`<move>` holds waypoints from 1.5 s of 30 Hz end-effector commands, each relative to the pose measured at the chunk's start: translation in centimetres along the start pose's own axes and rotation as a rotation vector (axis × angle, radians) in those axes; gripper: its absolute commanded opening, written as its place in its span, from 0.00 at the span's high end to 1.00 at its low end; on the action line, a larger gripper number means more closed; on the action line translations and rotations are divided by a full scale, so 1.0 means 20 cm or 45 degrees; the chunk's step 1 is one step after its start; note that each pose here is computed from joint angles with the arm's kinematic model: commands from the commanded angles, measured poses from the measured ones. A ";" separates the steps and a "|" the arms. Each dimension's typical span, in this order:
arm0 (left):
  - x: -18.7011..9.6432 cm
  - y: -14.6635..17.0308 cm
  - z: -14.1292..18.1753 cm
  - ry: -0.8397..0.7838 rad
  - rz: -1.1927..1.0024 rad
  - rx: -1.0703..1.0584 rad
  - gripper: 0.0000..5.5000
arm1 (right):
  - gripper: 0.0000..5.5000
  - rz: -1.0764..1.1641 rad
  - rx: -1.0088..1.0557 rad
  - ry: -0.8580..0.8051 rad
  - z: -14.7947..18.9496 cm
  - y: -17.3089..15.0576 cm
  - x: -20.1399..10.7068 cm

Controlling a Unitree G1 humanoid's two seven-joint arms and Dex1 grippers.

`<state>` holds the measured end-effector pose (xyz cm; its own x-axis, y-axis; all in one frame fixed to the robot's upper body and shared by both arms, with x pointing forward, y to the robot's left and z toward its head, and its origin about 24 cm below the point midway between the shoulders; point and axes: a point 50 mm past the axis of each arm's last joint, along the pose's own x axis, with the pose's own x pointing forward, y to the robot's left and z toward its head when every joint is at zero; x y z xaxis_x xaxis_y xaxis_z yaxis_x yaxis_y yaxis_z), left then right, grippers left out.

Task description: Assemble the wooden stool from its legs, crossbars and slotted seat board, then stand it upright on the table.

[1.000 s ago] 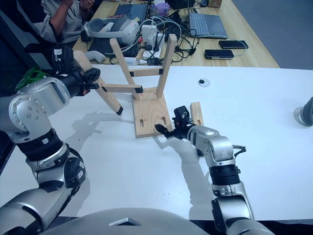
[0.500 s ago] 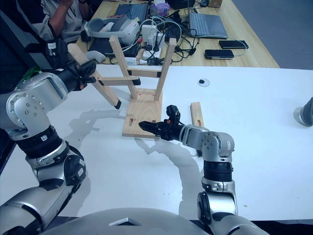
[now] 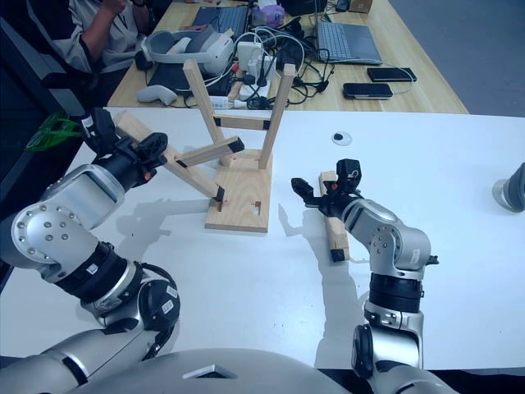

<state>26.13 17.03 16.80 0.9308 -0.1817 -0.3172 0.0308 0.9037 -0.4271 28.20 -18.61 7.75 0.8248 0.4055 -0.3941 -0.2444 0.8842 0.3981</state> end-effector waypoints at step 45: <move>0.03 0.08 -0.19 0.233 0.292 -0.068 0.81 | 0.02 -0.075 -0.091 -0.018 0.02 -0.04 -0.01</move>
<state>25.80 17.08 15.15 0.9149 -0.0617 -0.3988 -0.1487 0.8672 -0.4752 28.30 -19.31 7.66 0.8427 0.3581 -0.4020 -0.2296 0.9144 0.3333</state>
